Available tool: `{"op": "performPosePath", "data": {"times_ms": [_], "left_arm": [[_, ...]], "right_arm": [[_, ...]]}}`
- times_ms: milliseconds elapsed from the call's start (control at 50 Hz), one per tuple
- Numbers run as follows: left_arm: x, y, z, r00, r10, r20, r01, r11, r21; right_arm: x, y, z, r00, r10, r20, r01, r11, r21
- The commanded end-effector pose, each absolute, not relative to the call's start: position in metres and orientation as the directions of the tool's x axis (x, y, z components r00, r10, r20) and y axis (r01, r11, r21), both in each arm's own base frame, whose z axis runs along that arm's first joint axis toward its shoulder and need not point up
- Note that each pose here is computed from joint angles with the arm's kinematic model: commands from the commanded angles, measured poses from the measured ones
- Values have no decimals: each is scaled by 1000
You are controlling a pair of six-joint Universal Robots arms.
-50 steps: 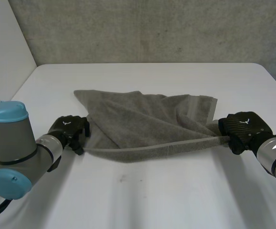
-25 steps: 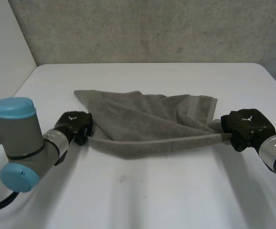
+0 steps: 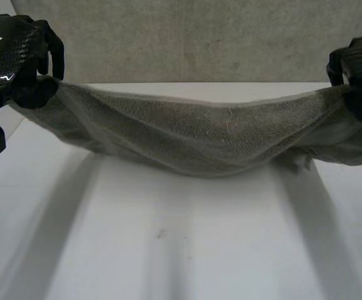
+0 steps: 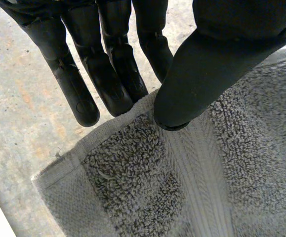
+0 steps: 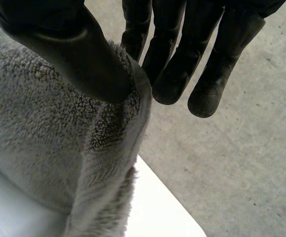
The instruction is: Fold the towel.
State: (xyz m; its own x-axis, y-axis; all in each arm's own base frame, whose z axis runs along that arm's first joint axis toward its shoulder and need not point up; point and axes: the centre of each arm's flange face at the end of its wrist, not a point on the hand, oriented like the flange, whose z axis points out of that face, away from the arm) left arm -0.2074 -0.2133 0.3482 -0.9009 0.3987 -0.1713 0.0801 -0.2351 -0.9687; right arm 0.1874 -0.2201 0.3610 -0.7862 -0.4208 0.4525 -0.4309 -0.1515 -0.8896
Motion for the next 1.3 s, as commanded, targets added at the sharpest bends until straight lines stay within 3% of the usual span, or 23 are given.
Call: {"op": "performPosePath", "data": {"times_ms": [20, 60, 180, 220, 240, 260, 280, 300, 360, 440, 520, 560, 600, 620, 640, 660, 720, 760, 800, 880, 960, 1160, 1300], "left_arm": [[-214, -234, 307, -885, 440, -150, 128, -79, -989], [-219, -259, 282, -884, 443, -147, 162, -4, -987], [-230, -304, 274, -886, 435, -163, 180, -2, -984], [-237, -338, 302, -903, 392, -177, 148, -104, -984], [-237, -338, 302, -903, 392, -177, 147, -104, -984], [-241, -352, 328, -913, 361, -188, 125, -191, -974], [-243, -361, 359, -924, 330, -193, 96, -288, -953], [-243, -361, 359, -924, 330, -193, 96, -289, -953], [-243, -371, 420, -950, 262, -169, 25, -476, -879], [-238, -365, 479, -968, 239, -82, -92, -636, -766], [-237, -365, 481, -964, 263, -44, -137, -630, -764], [-238, -366, 475, -960, 277, -30, -151, -608, -779], [-239, -371, 439, -953, 302, 2, -154, -481, -863], [-239, -371, 439, -953, 302, 3, -154, -480, -863], [-236, -373, 416, -953, 303, 16, -143, -402, -904], [-234, -371, 394, -954, 300, 23, -126, -328, -936], [-232, -367, 372, -954, 299, 26, -108, -259, -960], [-228, -358, 326, -955, 294, 33, -76, -137, -988], [-225, -353, 301, -957, 286, 37, -61, -75, -995], [-211, -335, 235, -965, 260, 36, -18, 71, -997], [-206, -324, 204, -963, 265, 39, -6, 126, -992], [-199, -312, 176, -962, 271, 48, -2, 167, -986], [-191, -316, 178, -968, 247, 47, -8, 159, -987]], "right_arm": [[184, -253, 338, -721, -505, 474, -546, -8, -838], [184, -264, 330, -703, -512, 493, -579, 10, -815], [194, -314, 317, -672, -508, 539, -621, -11, -784], [201, -331, 326, -682, -465, 564, -610, -62, -790], [212, -346, 340, -698, -411, 586, -585, -143, -798], [228, -355, 362, -720, -349, 600, -540, -261, -800], [228, -355, 362, -721, -348, 600, -539, -262, -800], [238, -362, 388, -755, -271, 597, -485, -382, -786], [241, -372, 433, -830, -145, 539, -375, -570, -731], [240, -374, 458, -883, -106, 458, -271, -681, -680], [241, -370, 448, -890, -161, 427, -237, -637, -733], [244, -367, 434, -878, -206, 433, -248, -578, -778], [245, -364, 417, -861, -257, 439, -270, -501, -822], [246, -361, 398, -844, -305, 440, -298, -415, -860], [248, -357, 378, -826, -350, 442, -330, -336, -882], [248, -357, 378, -826, -350, 442, -331, -335, -882], [251, -346, 333, -778, -443, 445, -408, -183, -895], [252, -341, 311, -753, -479, 452, -447, -132, -885], [251, -331, 266, -706, -542, 456, -509, -58, -859], [252, -322, 226, -672, -586, 454, -533, -43, -845], [252, -309, 177, -647, -629, 431, -541, -20, -841], [244, -297, 150, -673, -634, 381, -543, 74, -836], [227, -301, 147, -790, -550, 269, -448, 219, -867]]}}
